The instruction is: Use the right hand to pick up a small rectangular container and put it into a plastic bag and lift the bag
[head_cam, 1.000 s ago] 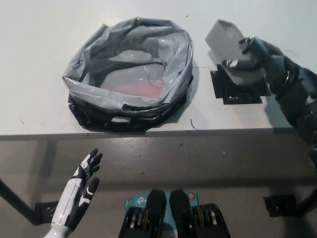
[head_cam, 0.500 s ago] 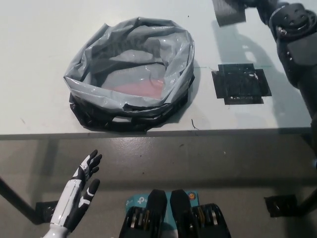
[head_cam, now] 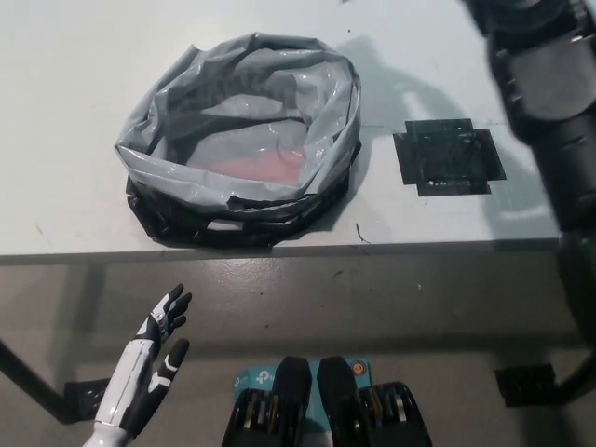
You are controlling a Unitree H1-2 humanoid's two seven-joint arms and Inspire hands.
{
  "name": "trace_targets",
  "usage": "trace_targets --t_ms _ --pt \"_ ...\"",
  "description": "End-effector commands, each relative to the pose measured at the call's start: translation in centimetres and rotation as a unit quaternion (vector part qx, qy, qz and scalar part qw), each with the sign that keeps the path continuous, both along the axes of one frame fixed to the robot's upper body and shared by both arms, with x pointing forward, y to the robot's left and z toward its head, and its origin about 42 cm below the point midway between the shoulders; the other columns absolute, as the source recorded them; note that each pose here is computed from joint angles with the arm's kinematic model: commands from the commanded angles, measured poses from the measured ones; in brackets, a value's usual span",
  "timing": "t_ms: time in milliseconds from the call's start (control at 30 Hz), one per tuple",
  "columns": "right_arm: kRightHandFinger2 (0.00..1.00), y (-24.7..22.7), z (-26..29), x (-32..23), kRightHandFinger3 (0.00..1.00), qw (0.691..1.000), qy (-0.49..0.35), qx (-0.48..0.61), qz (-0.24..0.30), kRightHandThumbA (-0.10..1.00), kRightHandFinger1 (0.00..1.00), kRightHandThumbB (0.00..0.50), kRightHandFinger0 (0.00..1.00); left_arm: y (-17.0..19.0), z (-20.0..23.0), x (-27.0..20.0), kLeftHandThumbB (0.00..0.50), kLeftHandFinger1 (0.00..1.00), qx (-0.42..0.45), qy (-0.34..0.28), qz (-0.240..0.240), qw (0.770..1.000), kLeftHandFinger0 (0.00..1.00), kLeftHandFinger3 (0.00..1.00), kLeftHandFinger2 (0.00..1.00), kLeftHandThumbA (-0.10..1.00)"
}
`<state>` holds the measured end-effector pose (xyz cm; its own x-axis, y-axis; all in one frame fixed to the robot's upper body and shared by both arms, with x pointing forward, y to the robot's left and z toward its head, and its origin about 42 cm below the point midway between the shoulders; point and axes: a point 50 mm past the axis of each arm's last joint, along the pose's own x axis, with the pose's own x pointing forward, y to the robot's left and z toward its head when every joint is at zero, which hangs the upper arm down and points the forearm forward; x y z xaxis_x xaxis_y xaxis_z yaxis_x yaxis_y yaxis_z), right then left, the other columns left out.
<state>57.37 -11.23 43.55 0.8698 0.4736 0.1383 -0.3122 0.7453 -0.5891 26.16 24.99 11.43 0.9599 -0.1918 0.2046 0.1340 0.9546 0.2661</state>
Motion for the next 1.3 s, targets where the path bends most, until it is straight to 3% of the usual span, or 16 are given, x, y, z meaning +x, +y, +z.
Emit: trace_targets --t_ms 0,100,167,367,533,700,800,867,900,933,967,1000,1067,1100,1167,1267 --pt "0.90 4.0 -0.6 -1.2 0.85 0.991 -0.055 -0.113 0.043 -0.10 0.62 0.178 0.16 0.2 0.1 -0.4 0.276 1.00 0.010 -0.008 -0.014 1.000 1.00 1.00 1.00 0.91" --pt "0.84 5.8 -1.8 -1.6 0.86 0.989 -0.045 -0.131 0.046 -0.10 0.57 0.185 0.14 0.2 0.2 -0.2 0.281 1.00 0.007 -0.005 -0.014 1.000 1.00 1.00 1.00 0.90" --pt "0.85 7.0 -2.7 -1.7 0.83 0.987 -0.045 -0.145 0.057 -0.10 0.60 0.204 0.19 0.2 0.4 -0.2 0.286 1.00 0.015 -0.005 -0.015 1.000 1.00 1.00 1.00 0.92" --pt "0.80 9.2 -5.1 -1.5 0.78 0.977 -0.051 -0.195 0.065 -0.10 0.51 0.176 0.11 0.1 0.5 -0.2 0.275 1.00 0.012 -0.008 -0.018 1.000 1.00 1.00 1.00 0.91" --pt "0.78 9.5 -5.6 -1.2 0.87 0.975 -0.043 -0.209 0.060 -0.10 0.44 0.161 0.04 -0.1 0.8 0.1 0.256 1.00 0.008 -0.018 -0.019 1.000 1.00 1.00 1.00 0.89" --pt "0.75 9.3 -6.3 -1.0 0.87 0.968 -0.065 -0.233 0.061 -0.10 0.35 0.172 0.00 -0.2 1.1 0.4 0.283 1.00 0.014 -0.014 -0.023 1.000 1.00 1.00 1.00 0.91" --pt "0.79 9.2 -6.5 -1.0 0.88 0.963 -0.079 -0.248 0.063 -0.10 0.36 0.180 0.00 -0.1 1.3 0.4 0.268 1.00 0.011 -0.019 -0.025 0.999 1.00 1.00 1.00 0.90" --pt "0.86 9.1 -6.4 -0.9 0.92 0.954 -0.106 -0.276 0.049 -0.10 0.44 0.198 0.03 -0.1 1.5 0.6 0.274 1.00 0.013 -0.019 -0.025 0.999 1.00 1.00 1.00 0.90" --pt "0.84 9.1 -6.3 -0.9 0.93 0.951 -0.114 -0.283 0.046 -0.10 0.45 0.219 0.05 -0.1 1.6 0.6 0.274 1.00 0.014 -0.020 -0.025 0.999 1.00 1.00 1.00 0.90" --pt "1.00 9.1 -6.1 -0.9 1.00 0.939 -0.131 -0.314 0.045 0.10 0.94 0.275 0.60 -0.1 1.7 0.8 0.267 1.00 0.016 -0.022 -0.026 0.999 1.00 1.00 1.00 0.91" --pt "1.00 9.1 -6.0 -0.9 1.00 0.933 -0.136 -0.330 0.045 0.15 0.99 0.295 0.73 -0.1 1.8 0.9 0.267 1.00 0.017 -0.024 -0.027 0.999 1.00 1.00 1.00 0.91" --pt "1.00 9.0 -5.9 -0.9 1.00 0.933 -0.132 -0.332 0.046 0.25 1.00 0.332 0.96 -0.1 1.8 0.9 0.267 1.00 0.018 -0.025 -0.028 0.999 1.00 1.00 1.00 0.91" --pt "1.00 9.0 -5.7 -0.9 1.00 0.926 -0.134 -0.350 0.052 0.53 1.00 0.449 1.00 -0.1 1.8 1.1 0.275 1.00 0.018 -0.026 -0.029 0.999 1.00 1.00 1.00 0.91" --pt "1.00 8.9 -5.7 -0.9 1.00 0.921 -0.141 -0.359 0.057 0.61 1.00 0.482 1.00 -0.1 1.9 1.2 0.276 1.00 0.019 -0.027 -0.028 0.999 1.00 1.00 1.00 0.91" --pt "1.00 9.0 -5.6 -1.0 1.00 0.913 -0.158 -0.372 0.058 0.73 1.00 0.500 1.00 0.0 2.0 1.2 0.259 1.00 0.020 -0.027 -0.028 0.999 1.00 1.00 1.00 0.91" --pt "1.00 8.9 -5.4 -1.1 1.00 0.908 -0.174 -0.377 0.054 0.78 1.00 0.500 1.00 -0.1 2.1 1.3 0.247 1.00 0.017 -0.028 -0.028 0.999 1.00 1.00 1.00 0.91"
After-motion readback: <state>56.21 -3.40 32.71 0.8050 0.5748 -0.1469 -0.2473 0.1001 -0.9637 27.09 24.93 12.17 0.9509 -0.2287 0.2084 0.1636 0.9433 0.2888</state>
